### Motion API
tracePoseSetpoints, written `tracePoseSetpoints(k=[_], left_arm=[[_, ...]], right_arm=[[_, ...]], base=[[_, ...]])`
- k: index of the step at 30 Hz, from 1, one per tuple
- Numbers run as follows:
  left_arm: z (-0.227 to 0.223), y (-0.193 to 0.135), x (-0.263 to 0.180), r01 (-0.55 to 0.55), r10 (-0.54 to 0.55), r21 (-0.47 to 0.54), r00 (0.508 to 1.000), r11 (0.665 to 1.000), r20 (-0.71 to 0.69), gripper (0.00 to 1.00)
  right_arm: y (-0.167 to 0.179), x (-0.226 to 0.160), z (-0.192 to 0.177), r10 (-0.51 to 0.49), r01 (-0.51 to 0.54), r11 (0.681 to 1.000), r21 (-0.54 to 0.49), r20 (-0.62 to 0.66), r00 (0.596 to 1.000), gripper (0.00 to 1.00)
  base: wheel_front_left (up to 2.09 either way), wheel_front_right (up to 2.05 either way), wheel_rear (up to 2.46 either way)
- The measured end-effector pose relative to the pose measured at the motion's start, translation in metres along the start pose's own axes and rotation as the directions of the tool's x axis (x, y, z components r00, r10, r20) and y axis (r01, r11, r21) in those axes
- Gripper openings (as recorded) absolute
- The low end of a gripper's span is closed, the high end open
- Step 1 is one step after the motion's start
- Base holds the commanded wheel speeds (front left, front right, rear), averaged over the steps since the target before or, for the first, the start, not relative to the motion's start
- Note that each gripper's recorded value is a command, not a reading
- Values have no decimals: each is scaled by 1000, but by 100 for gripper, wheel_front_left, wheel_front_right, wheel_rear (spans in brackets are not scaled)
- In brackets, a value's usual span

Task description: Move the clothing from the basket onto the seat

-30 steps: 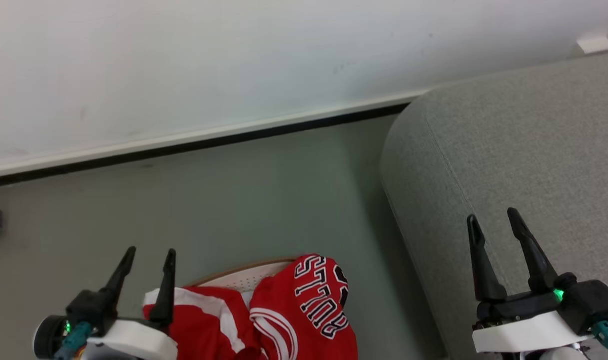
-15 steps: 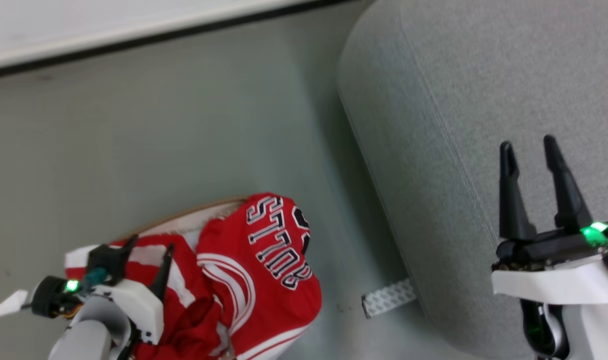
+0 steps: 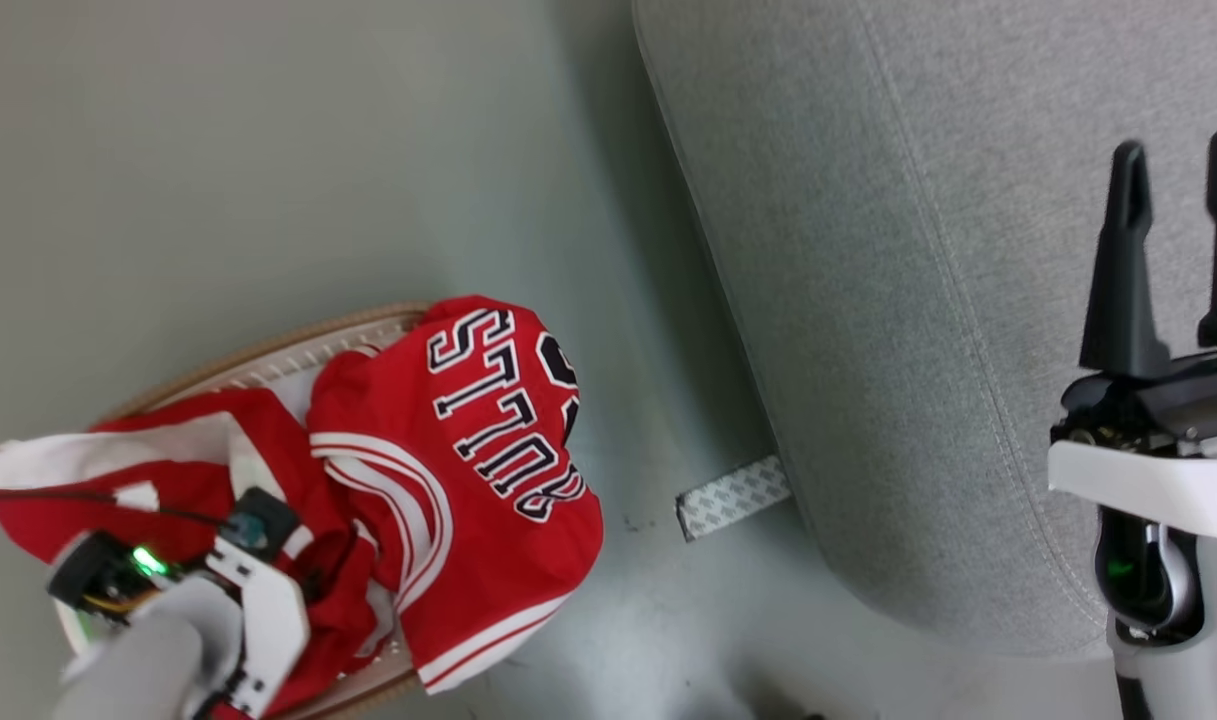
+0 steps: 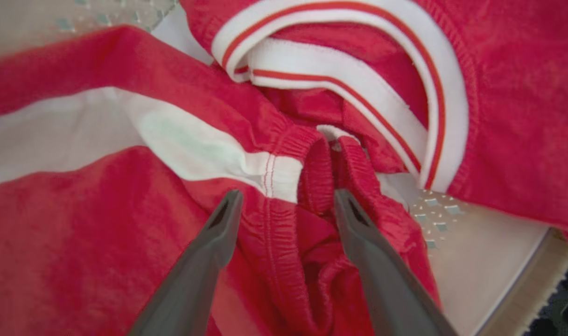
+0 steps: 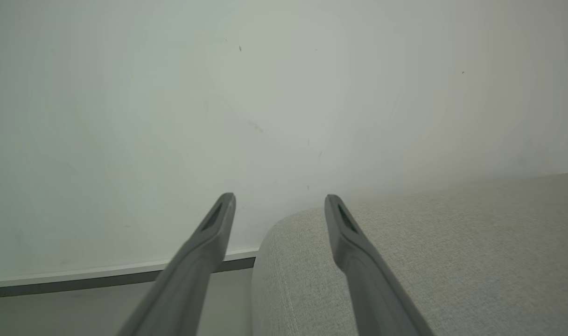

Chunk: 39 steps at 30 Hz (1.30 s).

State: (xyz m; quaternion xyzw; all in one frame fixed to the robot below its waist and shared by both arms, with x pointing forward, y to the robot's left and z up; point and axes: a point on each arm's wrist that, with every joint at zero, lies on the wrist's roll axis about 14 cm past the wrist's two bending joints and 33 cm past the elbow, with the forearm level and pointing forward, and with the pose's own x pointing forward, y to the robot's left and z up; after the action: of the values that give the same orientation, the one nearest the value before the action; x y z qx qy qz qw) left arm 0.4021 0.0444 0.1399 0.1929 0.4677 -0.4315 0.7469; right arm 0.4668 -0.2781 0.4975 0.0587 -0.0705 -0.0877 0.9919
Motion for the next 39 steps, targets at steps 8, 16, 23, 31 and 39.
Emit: tracePoseSetpoints(k=[8, 16, 23, 31, 39], left_arm=[[-14, 8, 27, 32, -29, 41, 996, 999, -86, 100], [-15, 4, 36, 47, -47, 5, 996, 999, -78, 0], [15, 2, 16, 11, -10, -40, 1000, 999, 27, 0], [74, -7, -36, -49, 74, -105, 965, 993, 251, 0], [121, 4, -116, -157, 224, -182, 867, 971, 445, 0]], right_arm=[[3, 13, -8, 15, -15, 1000, 9, 4, 1000, 100], [3, 15, -14, 13, -13, 1000, 22, -1, 1000, 100], [11, 14, 9, 34, -35, 999, 21, 48, 998, 100], [29, 1, 36, 77, -79, 997, 17, 89, 993, 100], [51, -24, 60, 125, -133, 989, 57, 126, 984, 100]], base=[[0, 0, 0], [0, 0, 0], [0, 0, 0], [0, 0, 0], [0, 0, 0]])
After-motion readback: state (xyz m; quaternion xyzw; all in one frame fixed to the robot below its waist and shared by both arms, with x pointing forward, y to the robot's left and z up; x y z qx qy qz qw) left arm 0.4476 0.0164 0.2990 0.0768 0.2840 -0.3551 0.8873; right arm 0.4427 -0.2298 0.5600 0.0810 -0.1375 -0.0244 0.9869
